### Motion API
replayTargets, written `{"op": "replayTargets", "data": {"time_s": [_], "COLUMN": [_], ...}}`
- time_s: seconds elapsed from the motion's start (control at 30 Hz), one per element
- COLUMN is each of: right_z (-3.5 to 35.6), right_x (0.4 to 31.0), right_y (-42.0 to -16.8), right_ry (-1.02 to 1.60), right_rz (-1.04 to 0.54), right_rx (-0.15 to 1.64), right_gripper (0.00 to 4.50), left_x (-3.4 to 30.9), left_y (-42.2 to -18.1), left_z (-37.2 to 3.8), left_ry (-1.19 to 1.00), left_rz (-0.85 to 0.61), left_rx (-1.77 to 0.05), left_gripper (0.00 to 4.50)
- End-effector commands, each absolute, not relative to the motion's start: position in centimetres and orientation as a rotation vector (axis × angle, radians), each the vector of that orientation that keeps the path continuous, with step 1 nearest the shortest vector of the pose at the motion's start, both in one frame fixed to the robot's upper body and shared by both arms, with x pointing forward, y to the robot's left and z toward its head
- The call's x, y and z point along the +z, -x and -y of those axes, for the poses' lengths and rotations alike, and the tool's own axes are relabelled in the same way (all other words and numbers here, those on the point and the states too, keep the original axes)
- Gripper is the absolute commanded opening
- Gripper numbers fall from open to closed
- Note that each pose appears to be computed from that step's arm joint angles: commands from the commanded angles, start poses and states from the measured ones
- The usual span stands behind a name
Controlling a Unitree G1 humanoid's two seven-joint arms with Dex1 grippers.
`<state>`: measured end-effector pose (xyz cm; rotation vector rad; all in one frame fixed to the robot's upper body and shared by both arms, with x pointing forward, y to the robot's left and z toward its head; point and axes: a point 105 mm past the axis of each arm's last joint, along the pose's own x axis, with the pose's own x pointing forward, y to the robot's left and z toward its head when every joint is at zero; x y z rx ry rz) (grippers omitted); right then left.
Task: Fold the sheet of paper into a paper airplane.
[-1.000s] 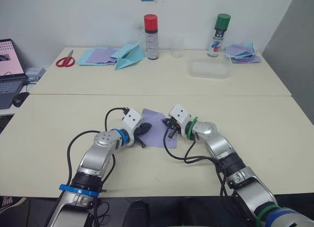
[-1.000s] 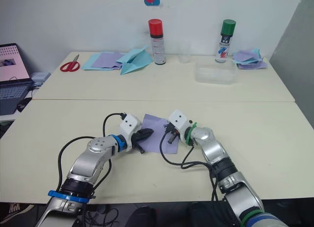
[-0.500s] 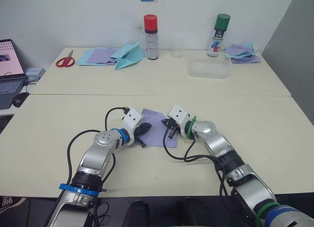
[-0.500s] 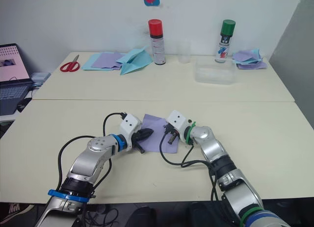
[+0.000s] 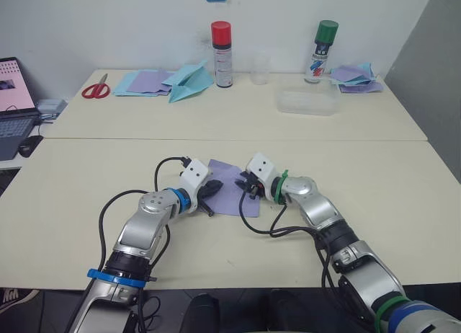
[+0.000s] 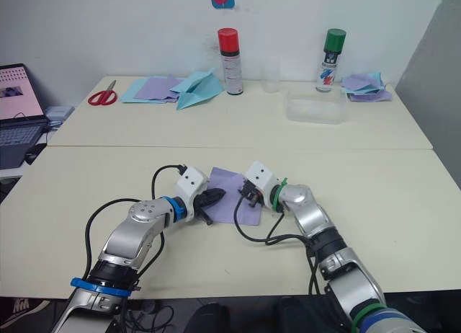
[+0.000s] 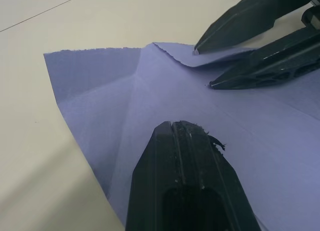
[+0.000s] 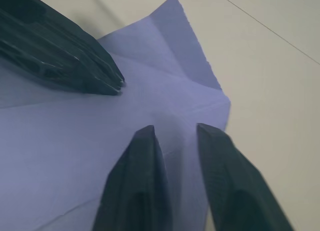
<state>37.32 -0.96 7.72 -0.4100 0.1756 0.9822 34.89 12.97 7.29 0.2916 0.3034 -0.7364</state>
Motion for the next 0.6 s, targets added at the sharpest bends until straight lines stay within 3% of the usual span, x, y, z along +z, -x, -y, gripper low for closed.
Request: {"op": "replayTargets", "data": {"time_s": [0.03, 0.07, 0.37, 0.6], "right_z": [0.7, 0.6, 0.9, 1.5], "right_x": [7.9, 7.9, 7.2, 6.1], "right_y": [-37.1, -37.0, -36.7, -37.2], "right_ry": [0.405, 0.41, 0.425, 0.488], "right_rz": [-0.162, -0.158, -0.185, -0.218], "right_rx": [1.006, 1.011, 1.013, 0.992], "right_gripper": [0.21, 0.02, 0.02, 0.02], "left_x": [6.0, 6.0, 6.3, 12.5], "left_y": [-34.4, -34.4, -34.6, -37.3], "left_z": [-12.6, -12.6, -12.5, -10.3], "left_ry": [-0.299, -0.299, -0.286, -0.111], "left_rz": [-0.352, -0.353, -0.344, -0.216], "left_rx": [-0.763, -0.763, -0.769, -0.834], "left_gripper": [0.0, 0.0, 0.0, 0.0]}}
